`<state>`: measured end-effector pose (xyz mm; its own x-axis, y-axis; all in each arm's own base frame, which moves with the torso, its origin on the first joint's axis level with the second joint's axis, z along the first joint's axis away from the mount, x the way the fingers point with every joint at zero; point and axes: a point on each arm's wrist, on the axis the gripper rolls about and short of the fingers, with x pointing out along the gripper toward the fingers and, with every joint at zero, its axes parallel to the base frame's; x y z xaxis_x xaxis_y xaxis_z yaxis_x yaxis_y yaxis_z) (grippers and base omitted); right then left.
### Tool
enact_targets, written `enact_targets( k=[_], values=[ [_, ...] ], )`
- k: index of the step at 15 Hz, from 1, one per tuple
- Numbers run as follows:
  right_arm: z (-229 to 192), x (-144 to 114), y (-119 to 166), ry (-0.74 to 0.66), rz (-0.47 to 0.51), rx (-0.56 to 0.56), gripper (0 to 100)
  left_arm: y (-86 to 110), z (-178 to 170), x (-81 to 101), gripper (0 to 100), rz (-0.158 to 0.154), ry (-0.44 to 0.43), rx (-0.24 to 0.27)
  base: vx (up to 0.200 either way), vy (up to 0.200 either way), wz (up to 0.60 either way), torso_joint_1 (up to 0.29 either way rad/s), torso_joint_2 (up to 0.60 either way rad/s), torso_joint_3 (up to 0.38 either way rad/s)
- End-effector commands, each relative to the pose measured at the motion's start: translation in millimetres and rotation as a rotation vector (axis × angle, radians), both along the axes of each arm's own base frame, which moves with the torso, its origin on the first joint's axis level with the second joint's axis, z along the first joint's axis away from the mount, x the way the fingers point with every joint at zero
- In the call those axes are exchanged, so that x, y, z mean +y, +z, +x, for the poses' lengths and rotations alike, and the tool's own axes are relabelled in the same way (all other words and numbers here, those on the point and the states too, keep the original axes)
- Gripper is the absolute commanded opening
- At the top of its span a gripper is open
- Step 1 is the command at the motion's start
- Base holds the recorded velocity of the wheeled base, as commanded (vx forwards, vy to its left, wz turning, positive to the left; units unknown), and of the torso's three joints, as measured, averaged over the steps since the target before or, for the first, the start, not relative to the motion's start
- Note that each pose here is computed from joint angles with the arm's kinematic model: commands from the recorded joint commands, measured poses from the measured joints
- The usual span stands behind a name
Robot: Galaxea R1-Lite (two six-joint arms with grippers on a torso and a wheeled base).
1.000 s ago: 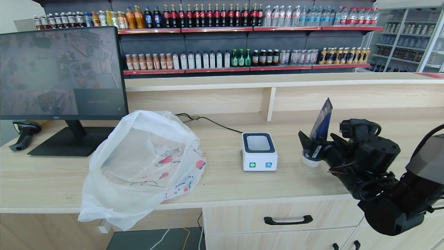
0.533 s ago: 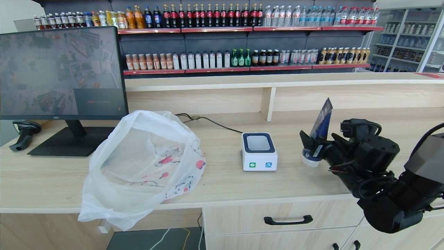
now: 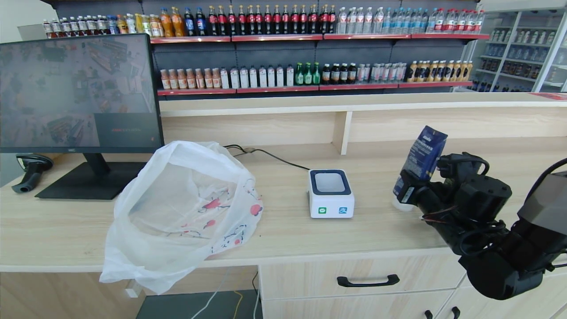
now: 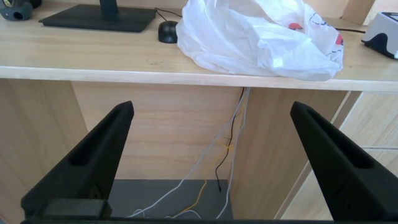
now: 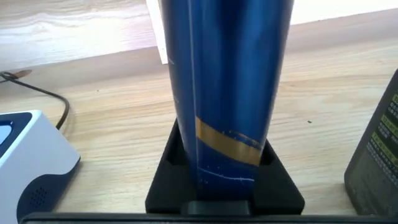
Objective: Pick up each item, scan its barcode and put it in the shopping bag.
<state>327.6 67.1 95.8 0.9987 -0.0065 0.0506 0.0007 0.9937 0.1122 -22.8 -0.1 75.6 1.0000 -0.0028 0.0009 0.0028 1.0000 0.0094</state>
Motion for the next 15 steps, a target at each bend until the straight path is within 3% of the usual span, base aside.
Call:
enact_targets(
  k=[1, 8, 15],
  values=[
    [-1.1, 0.1, 1.7, 0.002, 0.001, -0.005, 0, 0.0, 0.0, 0.0, 100, 0.000, 0.000, -0.001, 0.000, 0.000, 0.00, 0.000, 0.00, 0.000],
    [-3.0, 0.2, 7.9, 0.003, 0.007, -0.023, 0, 0.0, 0.0, 0.0, 100, 0.000, 0.000, -0.001, 0.000, 0.000, 0.00, 0.000, 0.00, 0.000],
    [-31.7, 1.0, 46.4, 0.028, 0.031, -0.120, 0, 0.0, 0.0, 0.0, 100, 0.001, 0.001, -0.001, 0.000, 0.000, 0.00, 0.000, 0.00, 0.000]
  ],
)
